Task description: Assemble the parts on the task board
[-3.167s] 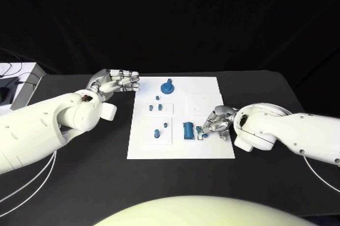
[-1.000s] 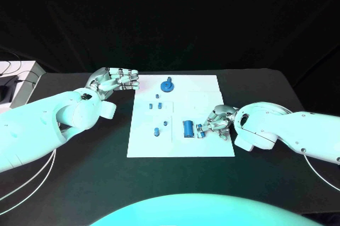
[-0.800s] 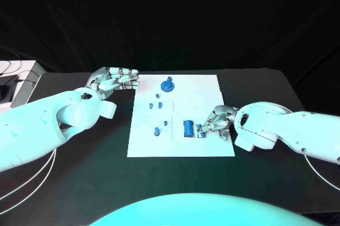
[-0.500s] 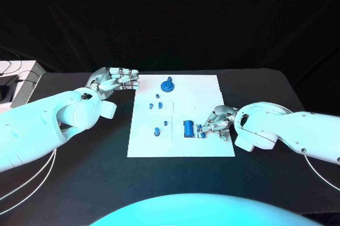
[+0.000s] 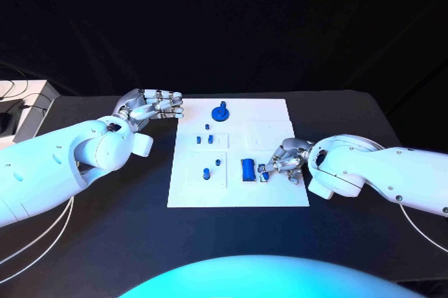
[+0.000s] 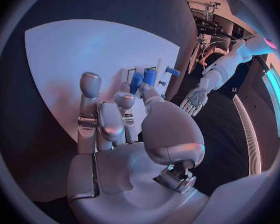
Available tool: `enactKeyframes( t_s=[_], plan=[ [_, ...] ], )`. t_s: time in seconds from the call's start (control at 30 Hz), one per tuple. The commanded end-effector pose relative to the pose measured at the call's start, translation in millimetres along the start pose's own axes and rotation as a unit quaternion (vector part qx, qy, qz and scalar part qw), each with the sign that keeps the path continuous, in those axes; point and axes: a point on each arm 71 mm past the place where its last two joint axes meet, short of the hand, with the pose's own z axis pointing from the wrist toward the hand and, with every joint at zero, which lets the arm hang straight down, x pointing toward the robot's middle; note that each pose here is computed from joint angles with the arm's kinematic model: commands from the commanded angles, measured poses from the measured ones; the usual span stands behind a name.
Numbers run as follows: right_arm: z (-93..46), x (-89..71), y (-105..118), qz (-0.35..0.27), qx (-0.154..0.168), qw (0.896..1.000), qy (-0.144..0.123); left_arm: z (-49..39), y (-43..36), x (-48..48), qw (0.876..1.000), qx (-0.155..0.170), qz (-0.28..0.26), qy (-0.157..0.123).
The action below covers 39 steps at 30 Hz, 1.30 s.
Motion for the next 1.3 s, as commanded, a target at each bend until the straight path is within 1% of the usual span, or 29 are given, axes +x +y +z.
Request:
enactKeyframes(
  t_s=[0.03, 0.37, 0.57, 0.8, 1.07, 1.3],
  plan=[
    [-0.1, -1.3, 1, 0.004, -0.008, 1.000, -0.013, 0.1, -0.7, 0.9, 1.000, 0.003, -0.003, 0.003],
    [-0.7, -2.8, 1, 0.010, -0.013, 1.000, -0.021, 0.0, -0.7, 0.7, 1.000, 0.002, -0.003, 0.002],
    [-1.3, -3.2, 0, 0.011, -0.016, 1.000, -0.021, 0.0, -0.7, 0.7, 1.000, 0.002, -0.002, 0.002],
    [-4.1, -3.0, -1, 0.010, -0.024, 1.000, -0.015, 0.0, -0.7, 0.9, 1.000, 0.003, -0.003, 0.003],
    [-11.8, 0.4, -6, 0.002, -0.033, 0.999, 0.002, -0.2, -0.6, 0.5, 1.000, 0.003, -0.003, 0.003],
    [-16.8, 3.9, -12, -0.002, -0.031, 1.000, 0.004, -0.2, -0.6, 0.5, 1.000, 0.003, -0.003, 0.003]
  ],
)
